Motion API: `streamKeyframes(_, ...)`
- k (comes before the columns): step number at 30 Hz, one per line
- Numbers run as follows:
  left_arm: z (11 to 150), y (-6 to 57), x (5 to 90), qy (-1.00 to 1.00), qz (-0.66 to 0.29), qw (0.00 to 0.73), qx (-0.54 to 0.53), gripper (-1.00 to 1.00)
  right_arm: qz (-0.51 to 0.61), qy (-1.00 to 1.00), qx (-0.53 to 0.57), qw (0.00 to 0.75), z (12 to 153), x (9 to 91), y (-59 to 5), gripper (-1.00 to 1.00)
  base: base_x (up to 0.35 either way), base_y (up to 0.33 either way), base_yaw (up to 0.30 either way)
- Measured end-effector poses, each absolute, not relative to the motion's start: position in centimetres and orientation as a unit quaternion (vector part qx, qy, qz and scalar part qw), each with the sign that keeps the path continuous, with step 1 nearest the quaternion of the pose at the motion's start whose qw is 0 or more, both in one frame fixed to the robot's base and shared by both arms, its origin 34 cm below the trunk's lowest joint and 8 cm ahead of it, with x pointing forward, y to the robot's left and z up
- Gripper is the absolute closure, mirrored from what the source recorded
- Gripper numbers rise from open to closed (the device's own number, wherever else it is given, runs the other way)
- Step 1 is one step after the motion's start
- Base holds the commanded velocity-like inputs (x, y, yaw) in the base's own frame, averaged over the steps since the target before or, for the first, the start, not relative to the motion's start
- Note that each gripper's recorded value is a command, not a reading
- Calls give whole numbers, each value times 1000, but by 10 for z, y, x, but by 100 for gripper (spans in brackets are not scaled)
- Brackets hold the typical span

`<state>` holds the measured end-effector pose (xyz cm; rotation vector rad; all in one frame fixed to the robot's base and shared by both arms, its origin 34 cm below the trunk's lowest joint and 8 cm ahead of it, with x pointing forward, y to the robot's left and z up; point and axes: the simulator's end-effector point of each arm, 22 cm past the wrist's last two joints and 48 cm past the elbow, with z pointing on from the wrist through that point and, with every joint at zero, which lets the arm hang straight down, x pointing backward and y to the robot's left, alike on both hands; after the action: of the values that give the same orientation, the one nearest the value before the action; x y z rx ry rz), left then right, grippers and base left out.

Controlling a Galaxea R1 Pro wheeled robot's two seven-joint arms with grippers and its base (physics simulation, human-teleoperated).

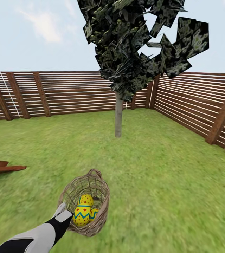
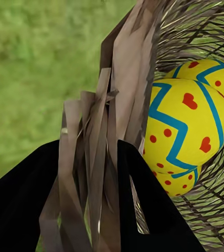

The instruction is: Take the three Easter eggs out of the wicker basket on the lawn in the garden, then place them on the lawn next to a single tree (choose any tree) so that all three eggs are next to the same tree and none are left in the basket.

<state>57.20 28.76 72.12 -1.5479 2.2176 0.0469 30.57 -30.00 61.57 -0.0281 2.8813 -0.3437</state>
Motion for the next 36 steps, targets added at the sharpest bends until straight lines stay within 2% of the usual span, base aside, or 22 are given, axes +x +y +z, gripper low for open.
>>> streamKeyframes(36, 721, 284, 573, 801, 15, 216, -558, 100, -121, 986, -11, 117, 616, 304, -304, -100, 328, 0, 0)
